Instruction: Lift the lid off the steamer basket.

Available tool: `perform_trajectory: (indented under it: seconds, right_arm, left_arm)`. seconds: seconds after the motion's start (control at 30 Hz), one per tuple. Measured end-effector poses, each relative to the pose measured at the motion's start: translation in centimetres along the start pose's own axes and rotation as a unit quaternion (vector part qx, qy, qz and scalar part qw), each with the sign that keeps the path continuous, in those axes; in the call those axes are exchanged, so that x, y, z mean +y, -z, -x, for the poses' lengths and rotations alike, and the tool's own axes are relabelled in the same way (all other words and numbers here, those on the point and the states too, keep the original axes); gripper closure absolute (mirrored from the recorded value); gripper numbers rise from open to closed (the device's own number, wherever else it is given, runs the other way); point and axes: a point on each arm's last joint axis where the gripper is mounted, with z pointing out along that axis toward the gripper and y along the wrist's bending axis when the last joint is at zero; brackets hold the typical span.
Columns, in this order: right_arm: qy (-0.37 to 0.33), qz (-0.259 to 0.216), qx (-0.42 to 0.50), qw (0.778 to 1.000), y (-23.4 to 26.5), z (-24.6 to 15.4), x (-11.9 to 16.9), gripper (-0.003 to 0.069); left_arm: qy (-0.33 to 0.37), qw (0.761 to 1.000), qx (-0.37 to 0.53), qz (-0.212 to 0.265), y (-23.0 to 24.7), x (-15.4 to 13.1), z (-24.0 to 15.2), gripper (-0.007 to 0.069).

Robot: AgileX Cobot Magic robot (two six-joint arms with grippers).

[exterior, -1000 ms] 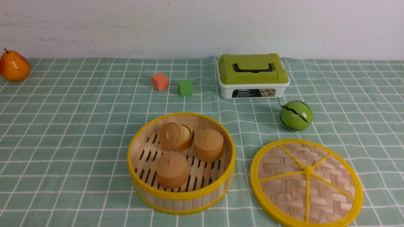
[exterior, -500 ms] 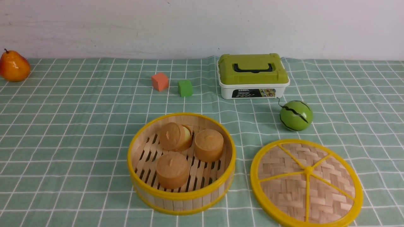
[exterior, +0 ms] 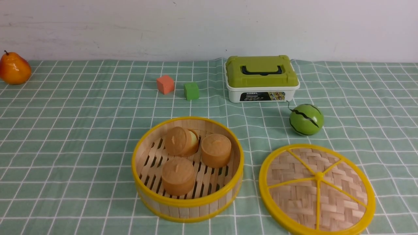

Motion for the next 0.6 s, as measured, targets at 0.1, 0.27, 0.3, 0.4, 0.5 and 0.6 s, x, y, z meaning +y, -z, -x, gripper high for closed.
perform_trajectory:
  seconds: [0.1,0.27,0.3,0.4,0.5,0.6]
  right_arm:
    - [0.000,0.000,0.000,1.000,0.00,0.00,0.00,0.0665]
    - [0.000,0.000,0.000,1.000,0.00,0.00,0.00,0.0657]
    - [0.000,0.000,0.000,1.000,0.00,0.00,0.00,0.0656]
    - [0.000,0.000,0.000,1.000,0.00,0.00,0.00,0.0651]
    - [0.000,0.000,0.000,1.000,0.00,0.00,0.00,0.0647]
    - [0.000,0.000,0.000,1.000,0.00,0.00,0.00,0.0641]
  left_arm:
    - [0.000,1.000,0.000,0.000,0.00,0.00,0.00,0.0386]
    - [0.000,1.000,0.000,0.000,0.00,0.00,0.00,0.0386]
    - [0.000,1.000,0.000,0.000,0.00,0.00,0.00,0.0386]
    - [0.000,1.000,0.000,0.000,0.00,0.00,0.00,0.0386]
    - [0.000,1.000,0.000,0.000,0.00,0.00,0.00,0.0386]
    - [0.000,1.000,0.000,0.000,0.00,0.00,0.00,0.0386]
